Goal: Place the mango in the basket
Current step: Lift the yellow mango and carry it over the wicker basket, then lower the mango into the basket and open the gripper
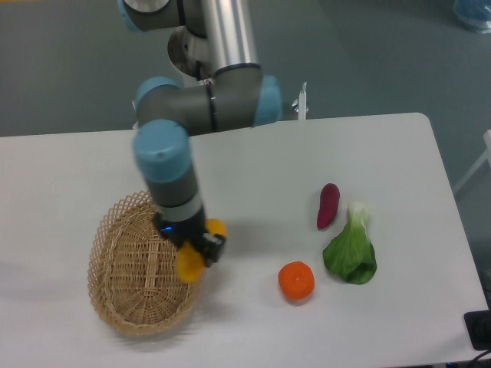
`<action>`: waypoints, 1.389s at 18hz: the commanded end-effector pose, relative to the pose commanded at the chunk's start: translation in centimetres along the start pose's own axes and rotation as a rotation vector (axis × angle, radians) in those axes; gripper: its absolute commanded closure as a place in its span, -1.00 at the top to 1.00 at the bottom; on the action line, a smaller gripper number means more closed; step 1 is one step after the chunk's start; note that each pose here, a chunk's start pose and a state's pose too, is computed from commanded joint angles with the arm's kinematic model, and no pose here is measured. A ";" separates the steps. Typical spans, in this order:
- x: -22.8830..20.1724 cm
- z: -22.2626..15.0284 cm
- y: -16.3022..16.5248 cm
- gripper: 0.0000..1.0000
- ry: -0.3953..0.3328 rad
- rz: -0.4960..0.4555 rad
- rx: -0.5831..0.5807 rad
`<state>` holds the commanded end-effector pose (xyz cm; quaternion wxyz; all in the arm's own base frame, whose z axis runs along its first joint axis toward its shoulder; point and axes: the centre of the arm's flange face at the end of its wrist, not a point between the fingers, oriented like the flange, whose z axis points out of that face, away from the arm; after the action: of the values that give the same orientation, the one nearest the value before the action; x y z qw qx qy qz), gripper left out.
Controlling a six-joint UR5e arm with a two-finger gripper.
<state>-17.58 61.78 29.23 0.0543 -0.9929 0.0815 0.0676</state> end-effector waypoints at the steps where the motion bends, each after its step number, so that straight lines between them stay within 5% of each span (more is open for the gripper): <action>1: 0.7 0.5 -0.4 -0.06 0.006 0.011 -0.004; 19: 4.6 5.8 -2.0 0.11 0.052 0.078 -0.057; 25: 4.7 6.5 -2.1 0.50 0.057 0.078 -0.061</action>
<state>-13.48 63.85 22.36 0.0189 -0.9917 0.1197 0.0438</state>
